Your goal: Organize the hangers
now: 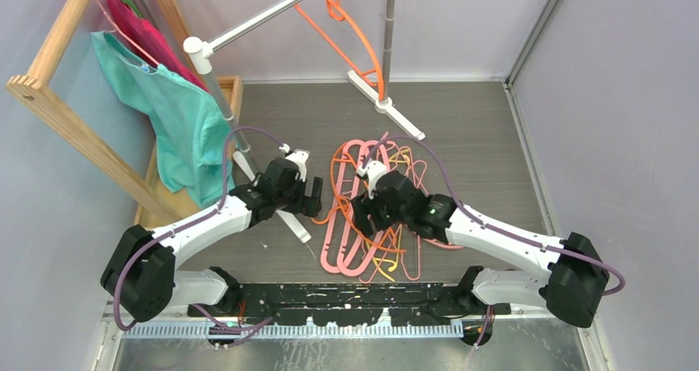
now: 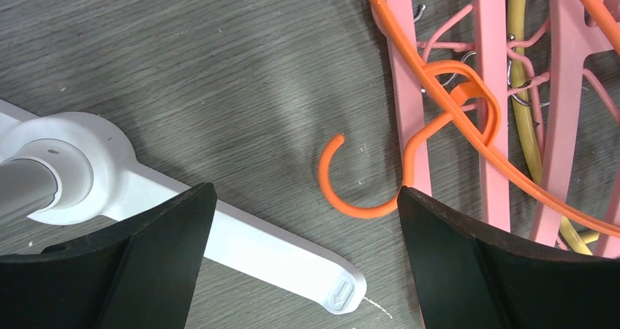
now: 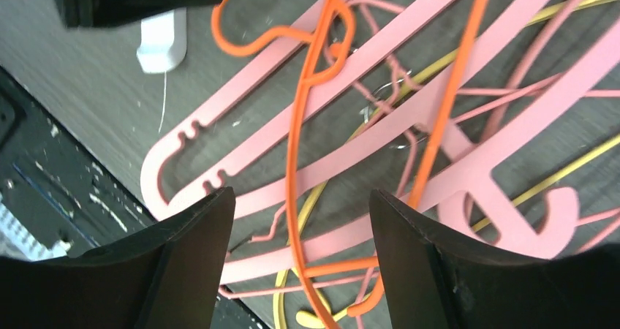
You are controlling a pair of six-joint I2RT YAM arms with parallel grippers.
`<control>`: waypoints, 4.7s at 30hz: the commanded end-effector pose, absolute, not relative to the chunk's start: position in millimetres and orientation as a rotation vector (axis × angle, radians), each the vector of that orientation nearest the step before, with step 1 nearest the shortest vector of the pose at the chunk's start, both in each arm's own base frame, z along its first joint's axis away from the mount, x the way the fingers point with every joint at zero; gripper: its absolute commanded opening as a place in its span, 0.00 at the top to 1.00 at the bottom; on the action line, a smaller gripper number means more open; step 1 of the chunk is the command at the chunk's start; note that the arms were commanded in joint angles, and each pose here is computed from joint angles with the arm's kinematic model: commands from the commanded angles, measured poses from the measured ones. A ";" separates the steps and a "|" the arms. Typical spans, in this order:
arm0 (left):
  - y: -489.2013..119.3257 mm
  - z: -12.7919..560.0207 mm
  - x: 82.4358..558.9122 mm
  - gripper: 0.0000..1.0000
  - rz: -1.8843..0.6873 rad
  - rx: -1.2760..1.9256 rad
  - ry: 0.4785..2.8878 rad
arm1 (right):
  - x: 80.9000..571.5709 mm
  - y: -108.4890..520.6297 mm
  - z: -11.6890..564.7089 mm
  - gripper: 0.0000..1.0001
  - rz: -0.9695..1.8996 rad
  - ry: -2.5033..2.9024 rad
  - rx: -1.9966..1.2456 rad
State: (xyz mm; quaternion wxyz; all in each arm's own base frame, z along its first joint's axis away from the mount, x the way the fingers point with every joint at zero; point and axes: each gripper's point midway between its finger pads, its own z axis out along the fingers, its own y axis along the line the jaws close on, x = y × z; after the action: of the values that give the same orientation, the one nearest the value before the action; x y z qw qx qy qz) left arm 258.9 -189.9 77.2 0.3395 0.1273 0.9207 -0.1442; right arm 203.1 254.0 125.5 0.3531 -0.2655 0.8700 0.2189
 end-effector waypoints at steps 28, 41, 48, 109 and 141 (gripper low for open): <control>-193.2 80.1 266.9 0.02 -0.387 0.295 2.359 | 157.2 261.3 57.1 0.80 0.565 2.406 -0.800; -190.0 83.3 266.1 0.02 -0.377 0.293 2.344 | 206.6 223.0 152.1 0.99 0.325 2.186 -0.496; -189.8 83.8 266.1 0.02 -0.382 0.287 2.336 | 214.0 254.8 215.8 0.99 0.541 2.061 -0.419; -188.2 86.0 269.7 0.02 -0.368 0.295 2.310 | 210.6 372.3 519.7 0.99 1.716 1.339 -0.569; -180.3 68.7 266.6 0.02 -0.313 0.287 2.357 | 347.8 293.0 467.2 0.99 1.798 1.401 -0.118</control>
State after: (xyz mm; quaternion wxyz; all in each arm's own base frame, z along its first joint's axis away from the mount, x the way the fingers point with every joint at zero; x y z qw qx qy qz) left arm 258.3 -178.8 64.2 0.3462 0.1189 0.9226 -0.1219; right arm 351.2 308.1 451.6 0.4122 -0.0568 0.5881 0.6935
